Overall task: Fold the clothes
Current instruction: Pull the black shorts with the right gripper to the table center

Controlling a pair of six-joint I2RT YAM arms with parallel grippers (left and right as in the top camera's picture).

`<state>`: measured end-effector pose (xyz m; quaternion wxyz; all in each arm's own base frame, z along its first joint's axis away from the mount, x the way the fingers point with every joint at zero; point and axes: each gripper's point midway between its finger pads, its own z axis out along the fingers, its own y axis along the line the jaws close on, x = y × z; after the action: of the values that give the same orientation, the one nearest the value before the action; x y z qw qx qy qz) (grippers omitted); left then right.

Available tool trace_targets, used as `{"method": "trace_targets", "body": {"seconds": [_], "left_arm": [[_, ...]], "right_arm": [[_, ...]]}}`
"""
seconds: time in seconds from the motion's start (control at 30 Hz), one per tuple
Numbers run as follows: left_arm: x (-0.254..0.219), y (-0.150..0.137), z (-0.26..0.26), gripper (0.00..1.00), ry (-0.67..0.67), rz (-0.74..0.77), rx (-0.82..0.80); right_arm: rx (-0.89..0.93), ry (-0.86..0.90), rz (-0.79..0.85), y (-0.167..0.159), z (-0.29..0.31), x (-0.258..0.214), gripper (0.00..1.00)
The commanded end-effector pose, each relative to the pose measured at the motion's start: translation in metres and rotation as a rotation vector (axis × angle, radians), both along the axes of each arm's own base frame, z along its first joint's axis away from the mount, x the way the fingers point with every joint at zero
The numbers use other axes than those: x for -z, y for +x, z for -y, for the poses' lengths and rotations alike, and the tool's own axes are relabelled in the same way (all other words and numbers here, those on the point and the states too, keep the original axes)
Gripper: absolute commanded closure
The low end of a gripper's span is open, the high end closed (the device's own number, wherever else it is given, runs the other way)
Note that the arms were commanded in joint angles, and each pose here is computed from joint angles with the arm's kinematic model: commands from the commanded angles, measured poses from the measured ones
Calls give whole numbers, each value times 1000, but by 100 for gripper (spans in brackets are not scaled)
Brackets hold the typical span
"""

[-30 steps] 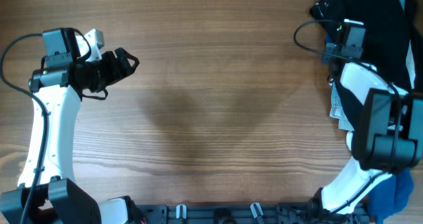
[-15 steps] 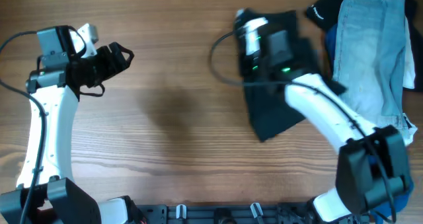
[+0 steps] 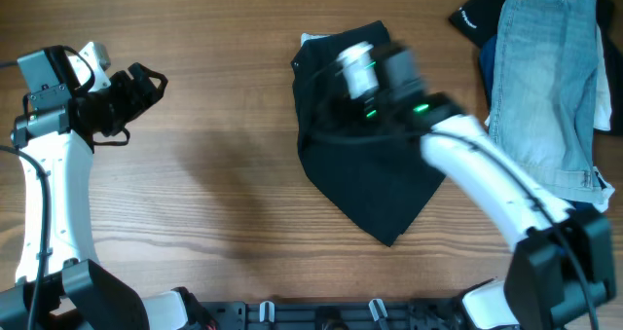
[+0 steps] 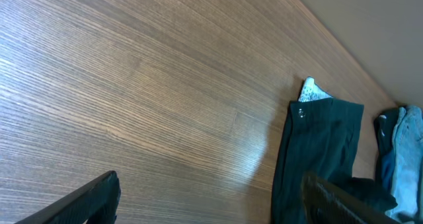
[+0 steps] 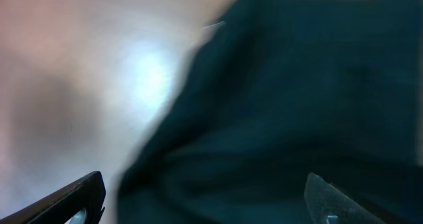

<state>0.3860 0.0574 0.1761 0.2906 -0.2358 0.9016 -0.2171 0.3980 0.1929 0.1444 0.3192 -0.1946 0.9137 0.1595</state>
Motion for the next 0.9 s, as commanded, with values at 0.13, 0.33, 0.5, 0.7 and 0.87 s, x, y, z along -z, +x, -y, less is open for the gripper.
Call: {"method": "trace_targets", "body": {"seconds": [0.13, 0.33, 0.5, 0.7, 0.87], "left_arm": [[-4, 0, 1, 13, -8, 6, 5], [-4, 0, 1, 12, -9, 4, 5], [-4, -1, 2, 12, -9, 2, 5], [-4, -1, 1, 12, -9, 3, 4], [-8, 5, -1, 12, 5, 33, 2]], "right_arm": [[139, -45, -76, 34, 123, 35, 14], [25, 35, -148, 31, 106, 69, 47], [-8, 88, -87, 41, 96, 57, 64], [-72, 148, -89, 32, 68, 43, 96], [-277, 203, -112, -32, -47, -7, 96]]}}
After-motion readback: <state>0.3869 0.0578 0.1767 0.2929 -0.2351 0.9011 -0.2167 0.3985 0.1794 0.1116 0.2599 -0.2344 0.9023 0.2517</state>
